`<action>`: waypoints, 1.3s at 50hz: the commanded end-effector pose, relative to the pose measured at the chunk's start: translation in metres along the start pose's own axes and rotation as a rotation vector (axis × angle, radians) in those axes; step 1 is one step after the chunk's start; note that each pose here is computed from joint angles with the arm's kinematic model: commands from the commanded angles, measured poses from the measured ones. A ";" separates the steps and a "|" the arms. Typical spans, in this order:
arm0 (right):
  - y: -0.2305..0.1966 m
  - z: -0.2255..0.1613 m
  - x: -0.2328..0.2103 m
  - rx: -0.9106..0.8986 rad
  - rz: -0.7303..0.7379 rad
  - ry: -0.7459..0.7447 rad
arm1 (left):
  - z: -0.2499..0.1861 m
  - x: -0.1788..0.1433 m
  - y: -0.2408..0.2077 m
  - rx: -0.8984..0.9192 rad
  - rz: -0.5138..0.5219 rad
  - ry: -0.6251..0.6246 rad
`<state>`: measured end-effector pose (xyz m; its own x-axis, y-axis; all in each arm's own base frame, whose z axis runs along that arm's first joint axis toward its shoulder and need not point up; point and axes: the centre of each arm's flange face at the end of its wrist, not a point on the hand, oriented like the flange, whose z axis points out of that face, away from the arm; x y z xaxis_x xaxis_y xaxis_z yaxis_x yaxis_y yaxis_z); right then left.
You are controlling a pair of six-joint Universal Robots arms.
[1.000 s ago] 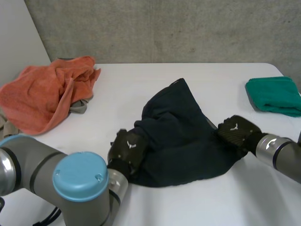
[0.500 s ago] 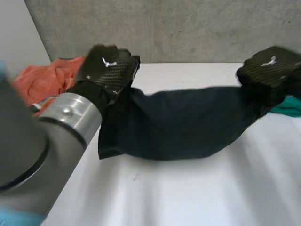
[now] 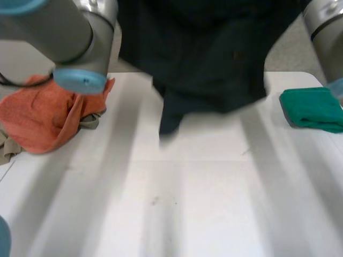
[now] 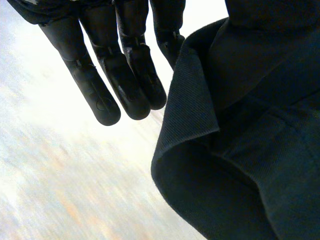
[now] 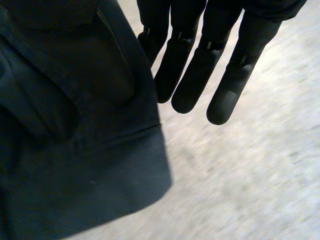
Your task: Fold the laundry.
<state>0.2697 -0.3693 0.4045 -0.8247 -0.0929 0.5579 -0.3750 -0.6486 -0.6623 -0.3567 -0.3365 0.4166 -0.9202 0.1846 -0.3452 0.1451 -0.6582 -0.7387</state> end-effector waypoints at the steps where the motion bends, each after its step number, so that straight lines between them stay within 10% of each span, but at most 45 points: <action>1: -0.006 -0.022 -0.004 -0.107 0.047 -0.112 | -0.027 0.005 -0.008 -0.113 -0.043 0.085; 21: 0.115 -0.142 -0.114 -0.826 0.104 -0.695 | -0.194 0.067 0.127 -0.784 -0.045 0.408; 30: 0.160 -0.134 -0.146 -0.755 0.136 -0.586 | -0.193 0.086 0.168 -0.840 -0.038 0.425; 40: 0.111 -0.122 -0.106 -0.663 0.219 -0.455 | -0.180 0.084 0.163 -0.795 -0.044 0.406; 65: 0.128 -0.205 -0.115 -0.708 0.116 -0.609 | -0.166 0.097 0.187 -0.770 -0.031 0.393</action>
<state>0.2287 -0.2763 0.1690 -0.5865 -0.6572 0.4734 -0.6384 0.0154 -0.7696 -0.3574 -0.3177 0.1538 -0.7596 0.5248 -0.3842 0.4507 -0.0013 -0.8927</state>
